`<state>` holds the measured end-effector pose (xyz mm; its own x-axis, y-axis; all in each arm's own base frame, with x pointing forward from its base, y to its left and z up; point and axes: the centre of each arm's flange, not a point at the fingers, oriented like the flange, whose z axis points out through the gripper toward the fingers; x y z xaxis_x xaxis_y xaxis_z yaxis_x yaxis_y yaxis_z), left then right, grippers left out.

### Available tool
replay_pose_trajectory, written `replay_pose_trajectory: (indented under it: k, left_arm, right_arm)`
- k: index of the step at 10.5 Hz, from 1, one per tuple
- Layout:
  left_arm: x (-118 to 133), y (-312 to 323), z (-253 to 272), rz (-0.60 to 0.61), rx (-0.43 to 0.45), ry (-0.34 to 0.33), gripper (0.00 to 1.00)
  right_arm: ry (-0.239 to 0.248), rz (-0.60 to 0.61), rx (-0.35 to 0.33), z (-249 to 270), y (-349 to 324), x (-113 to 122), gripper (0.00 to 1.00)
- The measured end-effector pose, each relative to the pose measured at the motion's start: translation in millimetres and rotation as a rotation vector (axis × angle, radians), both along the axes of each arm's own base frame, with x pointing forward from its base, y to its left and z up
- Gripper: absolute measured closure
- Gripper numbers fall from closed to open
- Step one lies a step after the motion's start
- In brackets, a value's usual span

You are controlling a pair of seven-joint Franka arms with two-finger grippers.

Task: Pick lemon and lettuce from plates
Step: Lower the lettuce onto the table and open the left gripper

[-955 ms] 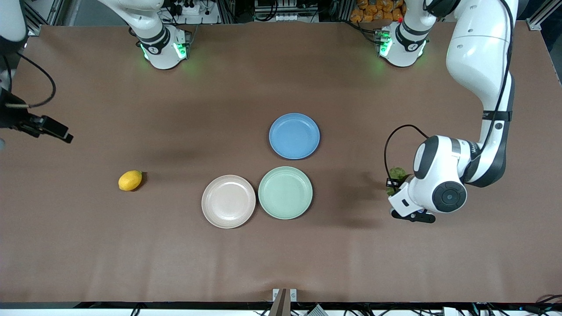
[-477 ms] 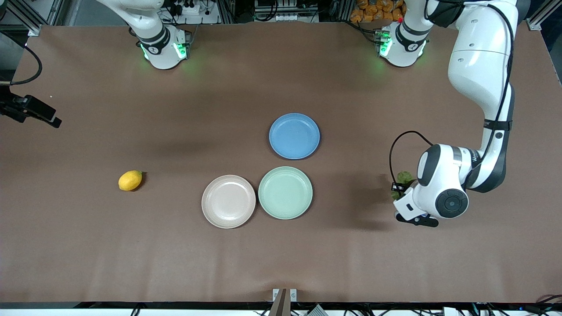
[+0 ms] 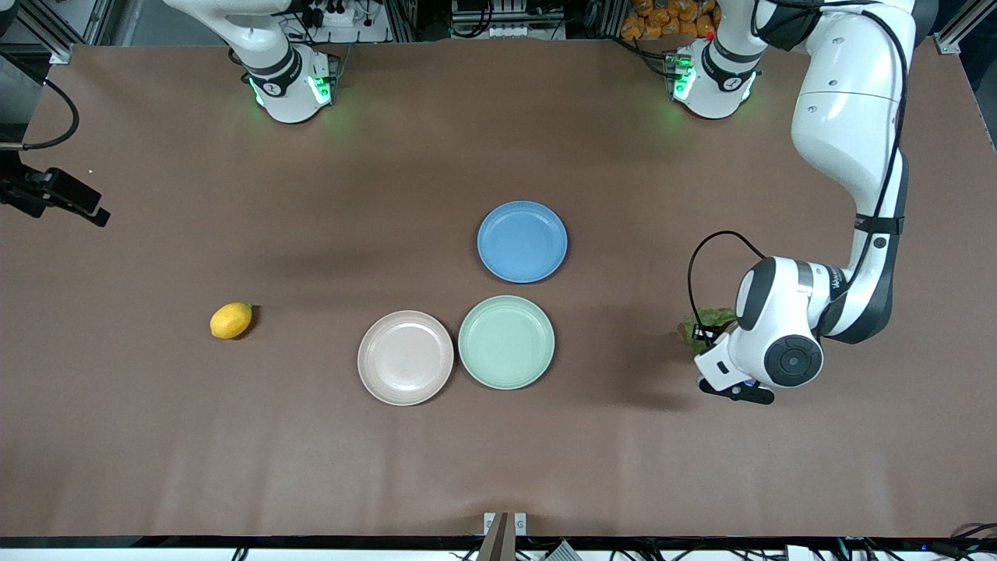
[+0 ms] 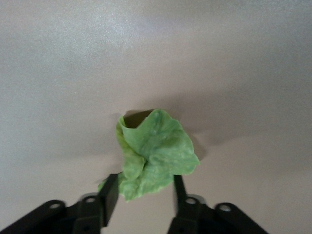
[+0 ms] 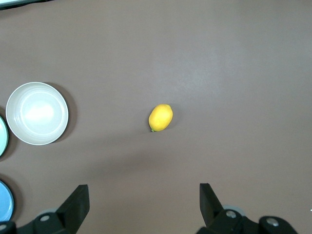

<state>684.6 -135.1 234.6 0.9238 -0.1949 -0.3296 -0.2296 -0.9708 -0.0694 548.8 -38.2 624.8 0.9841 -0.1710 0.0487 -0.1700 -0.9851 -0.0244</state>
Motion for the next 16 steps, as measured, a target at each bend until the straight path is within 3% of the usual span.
replay_pose_trajectory:
  k: [3, 4, 8, 12, 16]
  left_arm:
    - [3.7, 2.1, 6.5, -0.024, -0.008, -0.011, 0.07]
    - [6.0, 3.8, 12.8, -0.023, -0.01, -0.022, 0.0]
    - [11.1, 14.7, 58.8, -0.007, -0.014, -0.071, 0.0]
    - [17.0, 54.2, 116.0, 0.057, -0.031, -0.143, 0.0]
    - [16.0, 52.8, 136.5, 0.08, -0.054, -0.169, 0.0]
  right_arm:
    - [-0.019, 0.007, -0.001, 9.2, -0.1, 0.5, 0.0]
    - [-0.029, 0.011, -0.002, 13.6, 0.9, 0.7, 0.0]
    - [-0.051, 0.036, -0.005, 26.5, 13.0, 1.0, 0.0]
    - [-0.021, 0.07, -0.006, 34.4, 22.4, -4.3, 0.0]
    - [0.021, 0.113, -0.005, 29.4, 25.1, -7.0, 0.0]
